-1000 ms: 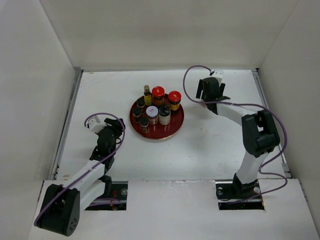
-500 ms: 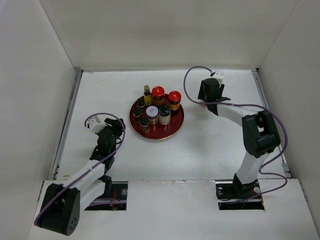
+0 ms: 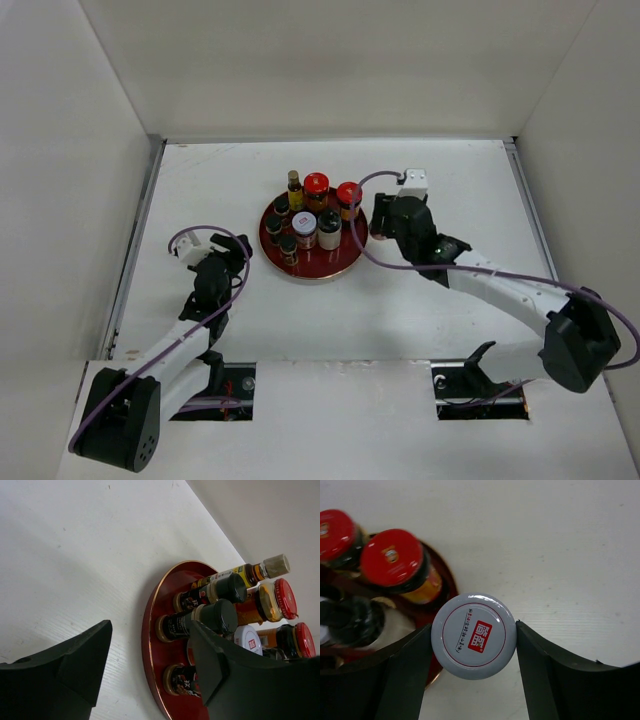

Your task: Organize the condiment bottles

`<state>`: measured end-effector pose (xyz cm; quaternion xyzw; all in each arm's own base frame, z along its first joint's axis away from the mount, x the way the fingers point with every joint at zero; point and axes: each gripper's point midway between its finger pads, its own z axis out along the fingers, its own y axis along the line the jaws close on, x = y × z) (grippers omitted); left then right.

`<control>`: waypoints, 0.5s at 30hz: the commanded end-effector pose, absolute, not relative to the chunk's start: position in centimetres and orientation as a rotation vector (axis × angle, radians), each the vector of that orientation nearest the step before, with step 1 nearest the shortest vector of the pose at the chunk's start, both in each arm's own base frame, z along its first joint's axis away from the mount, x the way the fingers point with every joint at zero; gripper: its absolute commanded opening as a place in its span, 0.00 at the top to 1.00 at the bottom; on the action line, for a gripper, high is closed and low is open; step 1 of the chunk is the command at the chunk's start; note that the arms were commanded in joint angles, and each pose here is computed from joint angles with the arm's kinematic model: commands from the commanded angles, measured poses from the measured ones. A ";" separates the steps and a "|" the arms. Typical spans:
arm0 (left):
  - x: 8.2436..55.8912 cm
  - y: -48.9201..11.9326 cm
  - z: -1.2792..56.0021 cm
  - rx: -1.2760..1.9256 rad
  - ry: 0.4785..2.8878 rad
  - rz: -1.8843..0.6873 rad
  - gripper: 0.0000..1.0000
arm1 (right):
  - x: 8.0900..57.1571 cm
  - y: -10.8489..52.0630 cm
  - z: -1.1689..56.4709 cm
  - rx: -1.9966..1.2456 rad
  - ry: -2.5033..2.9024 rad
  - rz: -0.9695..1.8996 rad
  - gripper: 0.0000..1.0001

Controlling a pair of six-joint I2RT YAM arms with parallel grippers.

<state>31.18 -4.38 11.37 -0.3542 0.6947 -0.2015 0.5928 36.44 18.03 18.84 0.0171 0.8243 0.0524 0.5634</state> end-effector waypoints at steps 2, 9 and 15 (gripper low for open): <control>31.5 -4.2 13.2 -0.826 1.542 -0.506 0.29 | 34.2 24.3 23.6 0.000 1.816 0.348 0.52; 31.1 -3.5 13.7 -0.839 1.511 -0.497 0.15 | 33.2 31.9 25.1 -0.093 1.762 0.516 0.52; 31.1 -3.2 13.6 -0.847 1.516 -0.483 0.09 | 33.7 36.0 23.0 -0.165 1.749 0.502 0.51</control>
